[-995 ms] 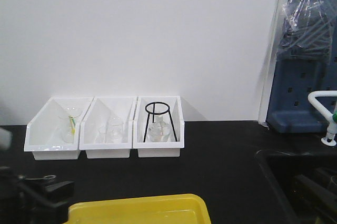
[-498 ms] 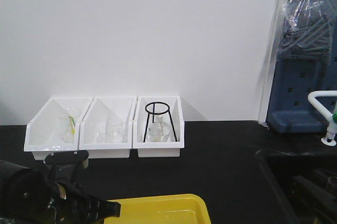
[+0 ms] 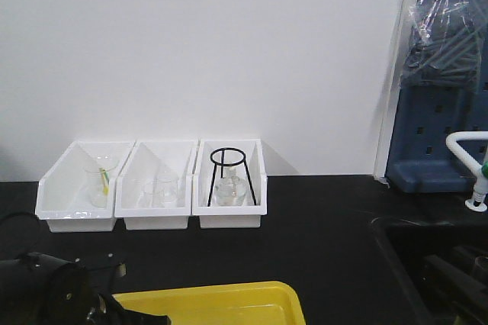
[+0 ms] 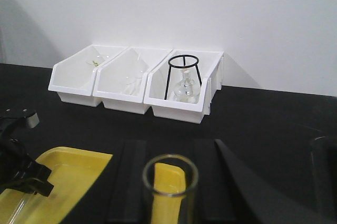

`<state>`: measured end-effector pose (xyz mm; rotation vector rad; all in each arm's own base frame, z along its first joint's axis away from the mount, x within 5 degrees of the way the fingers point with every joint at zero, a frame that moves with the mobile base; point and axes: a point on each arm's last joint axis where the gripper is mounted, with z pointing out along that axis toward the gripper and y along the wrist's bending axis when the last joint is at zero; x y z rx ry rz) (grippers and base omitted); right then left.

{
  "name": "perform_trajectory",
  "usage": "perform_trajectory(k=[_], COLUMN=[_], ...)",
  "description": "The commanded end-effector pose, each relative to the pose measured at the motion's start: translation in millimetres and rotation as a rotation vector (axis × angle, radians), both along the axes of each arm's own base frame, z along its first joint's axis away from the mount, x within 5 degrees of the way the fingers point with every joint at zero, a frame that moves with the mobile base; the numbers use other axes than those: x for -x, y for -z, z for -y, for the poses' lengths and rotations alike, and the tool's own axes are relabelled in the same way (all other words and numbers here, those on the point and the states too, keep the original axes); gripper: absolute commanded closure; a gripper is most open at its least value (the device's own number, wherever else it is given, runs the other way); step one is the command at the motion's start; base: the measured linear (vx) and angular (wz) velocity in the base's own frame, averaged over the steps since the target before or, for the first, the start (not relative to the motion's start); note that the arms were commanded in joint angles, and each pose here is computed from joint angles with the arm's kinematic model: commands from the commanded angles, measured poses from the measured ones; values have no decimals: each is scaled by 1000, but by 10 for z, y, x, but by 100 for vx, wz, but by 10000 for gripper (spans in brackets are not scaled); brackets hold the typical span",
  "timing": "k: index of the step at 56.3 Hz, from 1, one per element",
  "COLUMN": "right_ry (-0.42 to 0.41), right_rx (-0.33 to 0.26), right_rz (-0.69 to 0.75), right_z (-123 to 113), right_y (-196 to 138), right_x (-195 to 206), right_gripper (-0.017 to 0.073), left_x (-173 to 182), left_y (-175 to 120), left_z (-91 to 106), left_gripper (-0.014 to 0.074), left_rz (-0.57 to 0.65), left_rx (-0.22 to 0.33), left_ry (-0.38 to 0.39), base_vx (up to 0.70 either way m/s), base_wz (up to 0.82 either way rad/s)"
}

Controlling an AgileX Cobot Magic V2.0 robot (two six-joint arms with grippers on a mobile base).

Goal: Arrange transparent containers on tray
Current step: 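Lower the left tube into the yellow tray and open the left gripper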

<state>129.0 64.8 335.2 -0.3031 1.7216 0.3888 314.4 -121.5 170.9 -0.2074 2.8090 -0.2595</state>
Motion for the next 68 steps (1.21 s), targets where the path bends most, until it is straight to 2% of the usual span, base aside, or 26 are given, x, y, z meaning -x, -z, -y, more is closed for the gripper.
perform_trajectory(k=[1, 15, 19, 27, 32, 40, 45, 56, 68], right_ry=[-30, -25, -20, -15, -13, 3, 20, 49, 11], right_rx=[-34, -46, -59, -36, -42, -87, -120, -146, -81], right_rz=[85, 68, 46, -2, -57, -211, -299, -445, -563], right_z=[-29, -27, -25, -70, -127, -296, -415, -692, -1004], right_y=[-156, -147, -133, -59, 6, 165, 243, 364, 388], right_x=[1, 0, -2, -88, -183, -457, -653, -1112, -1562], right_gripper=[571, 571, 571, 571, 571, 571, 571, 571, 571], left_x=[-74, -80, -81, -65, -30, 96, 213, 526, 767], left_y=[-177, -117, -141, -271, -447, -884, -1163, -1700, -1998], left_z=[1, 3, 1, -24, -52, -122, -166, -282, -374], left_gripper=[401, 216, 195, 193, 193, 193, 193, 193, 193], left_rz=[87, 66, 75, 123, 180, 326, 415, 602, 715], left_rx=[4, -5, -6, -22, -27, -21, 7, 62, 82], left_ry=[11, 13, 15, 38, 52, 72, 67, 64, 71], base_vx=[0, 0, 0, 0, 0, 0, 0, 0, 0], base_wz=[0, 0, 0, 0, 0, 0, 0, 0, 0])
